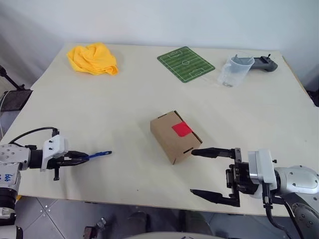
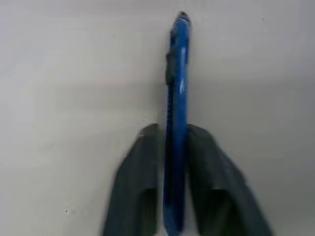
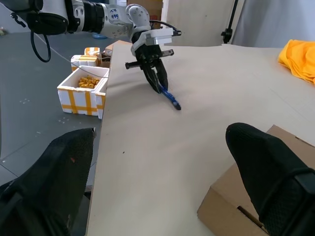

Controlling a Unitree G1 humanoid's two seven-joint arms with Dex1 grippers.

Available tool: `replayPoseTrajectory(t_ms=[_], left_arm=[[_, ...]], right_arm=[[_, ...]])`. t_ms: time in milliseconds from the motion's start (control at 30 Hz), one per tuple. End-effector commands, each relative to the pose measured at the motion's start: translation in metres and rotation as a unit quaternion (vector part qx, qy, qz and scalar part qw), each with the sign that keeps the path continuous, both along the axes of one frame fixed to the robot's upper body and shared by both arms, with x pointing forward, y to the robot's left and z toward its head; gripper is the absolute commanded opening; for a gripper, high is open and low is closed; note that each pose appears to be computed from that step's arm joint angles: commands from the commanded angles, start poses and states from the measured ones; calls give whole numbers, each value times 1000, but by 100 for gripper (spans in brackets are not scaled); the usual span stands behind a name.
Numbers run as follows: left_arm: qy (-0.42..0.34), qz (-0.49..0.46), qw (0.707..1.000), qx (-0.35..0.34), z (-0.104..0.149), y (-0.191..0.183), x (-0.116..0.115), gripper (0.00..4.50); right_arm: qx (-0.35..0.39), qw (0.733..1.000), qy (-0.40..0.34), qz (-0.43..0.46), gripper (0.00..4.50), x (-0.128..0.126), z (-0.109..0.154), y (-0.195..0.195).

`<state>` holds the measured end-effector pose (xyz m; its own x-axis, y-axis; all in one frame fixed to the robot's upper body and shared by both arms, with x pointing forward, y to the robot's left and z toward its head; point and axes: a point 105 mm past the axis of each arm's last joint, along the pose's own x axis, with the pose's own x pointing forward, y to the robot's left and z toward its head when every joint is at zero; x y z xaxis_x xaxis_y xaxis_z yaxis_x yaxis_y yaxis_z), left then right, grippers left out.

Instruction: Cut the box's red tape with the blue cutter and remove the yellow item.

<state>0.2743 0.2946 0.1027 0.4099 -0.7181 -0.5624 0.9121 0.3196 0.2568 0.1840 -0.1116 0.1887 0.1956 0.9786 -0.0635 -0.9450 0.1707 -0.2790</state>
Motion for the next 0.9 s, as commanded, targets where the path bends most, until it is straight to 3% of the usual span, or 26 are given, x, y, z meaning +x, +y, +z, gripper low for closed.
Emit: replayPoseTrajectory(t_ms=[33,267,567,800,900], left_arm=[[10,-34,999,-7,-5,-11,-9,214],[18,-22,1000,1,-4,-3,-17,214],[15,33,999,13,-7,17,-9,214],[44,65,996,34,-16,34,-21,214],[46,76,996,33,-19,37,-25,154]], right_arm=[[-3,1000,-16,4,450,-2,6,0],[-1,1000,-14,2,450,-2,4,0],[0,1000,-13,4,450,-2,4,2],[1,1000,-15,3,450,-2,5,2],[2,1000,-15,1,450,-1,5,2]])
